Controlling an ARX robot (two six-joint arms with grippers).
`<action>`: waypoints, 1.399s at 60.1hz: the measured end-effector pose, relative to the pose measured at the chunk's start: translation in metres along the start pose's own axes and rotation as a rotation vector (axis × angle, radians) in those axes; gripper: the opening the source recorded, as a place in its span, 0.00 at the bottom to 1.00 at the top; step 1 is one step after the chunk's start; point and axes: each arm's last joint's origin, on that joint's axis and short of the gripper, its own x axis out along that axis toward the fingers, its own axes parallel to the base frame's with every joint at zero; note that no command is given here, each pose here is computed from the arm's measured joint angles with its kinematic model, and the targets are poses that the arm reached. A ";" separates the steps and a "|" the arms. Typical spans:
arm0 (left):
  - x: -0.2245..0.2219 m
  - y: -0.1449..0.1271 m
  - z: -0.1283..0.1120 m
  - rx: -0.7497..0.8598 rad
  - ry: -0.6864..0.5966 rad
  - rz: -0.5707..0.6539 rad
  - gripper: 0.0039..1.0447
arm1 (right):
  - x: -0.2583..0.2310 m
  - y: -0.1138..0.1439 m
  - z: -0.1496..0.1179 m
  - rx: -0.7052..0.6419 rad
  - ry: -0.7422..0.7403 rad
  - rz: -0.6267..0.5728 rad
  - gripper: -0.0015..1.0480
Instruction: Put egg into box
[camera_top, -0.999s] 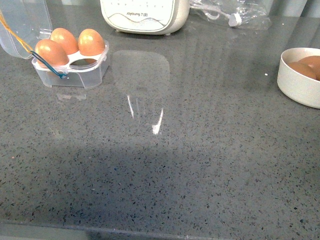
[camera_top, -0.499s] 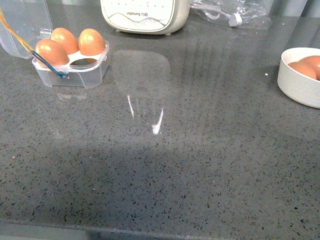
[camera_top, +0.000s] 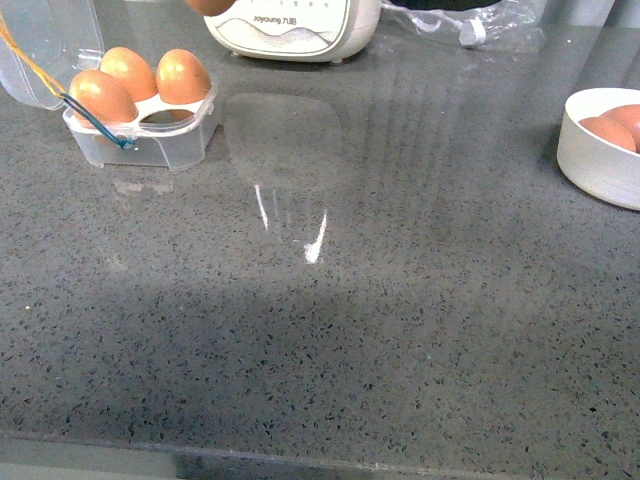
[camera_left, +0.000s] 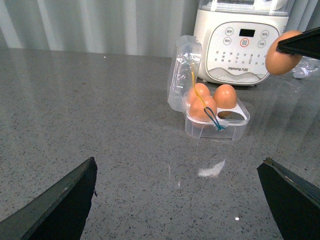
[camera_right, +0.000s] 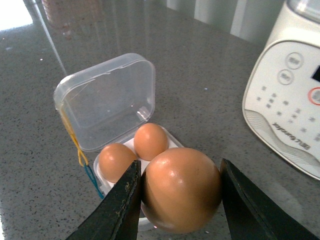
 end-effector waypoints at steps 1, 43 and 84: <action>0.000 0.000 0.000 0.000 0.000 0.000 0.94 | 0.001 0.001 0.000 0.000 0.003 0.002 0.37; 0.000 0.000 0.000 0.000 0.000 0.000 0.94 | 0.047 0.022 -0.024 0.017 0.104 0.033 0.37; 0.000 0.000 0.000 0.000 0.000 0.000 0.94 | 0.054 0.020 -0.028 0.013 0.122 0.032 0.84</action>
